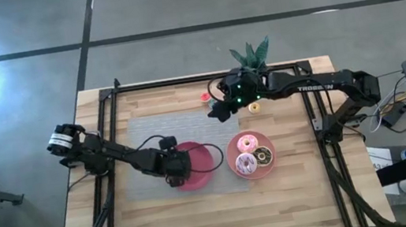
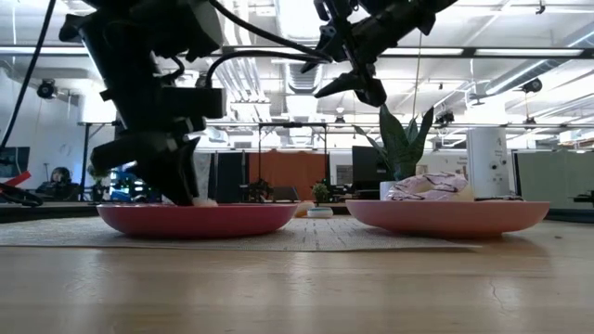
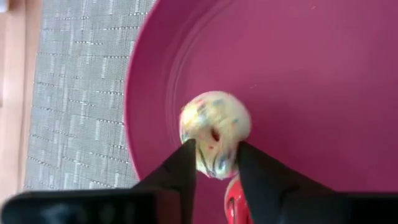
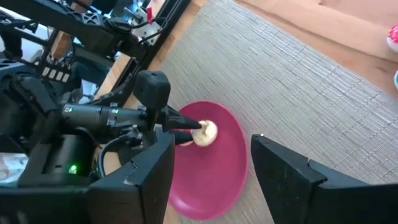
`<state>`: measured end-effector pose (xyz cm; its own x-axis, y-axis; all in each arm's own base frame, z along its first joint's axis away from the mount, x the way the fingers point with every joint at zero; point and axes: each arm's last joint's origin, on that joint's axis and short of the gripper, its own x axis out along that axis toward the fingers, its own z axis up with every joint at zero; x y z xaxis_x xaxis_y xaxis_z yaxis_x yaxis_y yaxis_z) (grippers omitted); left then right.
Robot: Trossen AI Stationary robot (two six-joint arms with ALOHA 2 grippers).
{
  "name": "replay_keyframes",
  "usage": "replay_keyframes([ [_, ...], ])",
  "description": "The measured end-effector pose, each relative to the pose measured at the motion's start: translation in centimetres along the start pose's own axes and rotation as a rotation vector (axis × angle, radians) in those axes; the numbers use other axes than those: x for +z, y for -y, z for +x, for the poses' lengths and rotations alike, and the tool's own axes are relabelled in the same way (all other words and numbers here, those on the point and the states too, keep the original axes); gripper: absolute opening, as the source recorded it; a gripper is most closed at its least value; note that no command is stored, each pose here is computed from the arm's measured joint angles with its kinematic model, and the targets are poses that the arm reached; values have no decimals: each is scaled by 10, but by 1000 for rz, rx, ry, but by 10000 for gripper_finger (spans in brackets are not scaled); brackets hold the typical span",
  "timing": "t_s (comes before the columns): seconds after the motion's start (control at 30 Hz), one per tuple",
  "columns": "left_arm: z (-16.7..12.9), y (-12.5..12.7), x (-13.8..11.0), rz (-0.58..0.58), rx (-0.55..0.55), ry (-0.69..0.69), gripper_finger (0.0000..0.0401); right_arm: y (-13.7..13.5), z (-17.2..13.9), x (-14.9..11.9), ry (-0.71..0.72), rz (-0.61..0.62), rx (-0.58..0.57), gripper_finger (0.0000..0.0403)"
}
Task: Pick & Place donuts
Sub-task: Put the small white donut on the pink plate, then put the small yellow donut on the pink plate
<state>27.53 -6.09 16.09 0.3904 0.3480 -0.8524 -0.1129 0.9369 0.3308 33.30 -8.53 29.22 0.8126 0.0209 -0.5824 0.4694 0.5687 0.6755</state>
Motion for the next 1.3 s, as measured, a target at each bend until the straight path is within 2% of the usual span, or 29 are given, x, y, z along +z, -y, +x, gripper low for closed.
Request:
replay_keyframes([
  [0.17, -6, -1, 3, 11, -16, -39, 133, 0, 0, 0, -1, -6, 1, 203],
  [0.33, -20, -7, 10, 1, -3, -87, 139, 1, -1, -1, -15, -35, -7, 203],
  [0.43, -34, -12, 17, -28, -9, -60, 140, 5, -1, -4, -47, -35, -39, 203],
  [0.6, -72, -27, 19, -139, -57, 67, 140, 21, 2, -6, -112, 14, -134, 203],
  [0.73, -103, -43, 9, -307, -104, 167, 140, 40, 11, 1, -114, 64, -195, 203],
  [0.9, -131, -62, -6, -528, -168, 266, 140, 81, 18, 2, -243, 104, -372, 203],
  [1.0, -140, -68, -14, -616, -197, 298, 140, 96, 16, -8, -334, 69, -516, 203],
  [1.13, -146, -74, -23, -661, -204, 328, 140, 107, 6, -22, -397, 29, -718, 203],
  [1.2, -146, -75, -26, -667, -188, 339, 140, 113, -1, -28, -393, 44, -746, 202],
  [1.3, -146, -77, -28, -661, -161, 346, 140, 124, -15, -39, -354, 133, -759, 197],
])
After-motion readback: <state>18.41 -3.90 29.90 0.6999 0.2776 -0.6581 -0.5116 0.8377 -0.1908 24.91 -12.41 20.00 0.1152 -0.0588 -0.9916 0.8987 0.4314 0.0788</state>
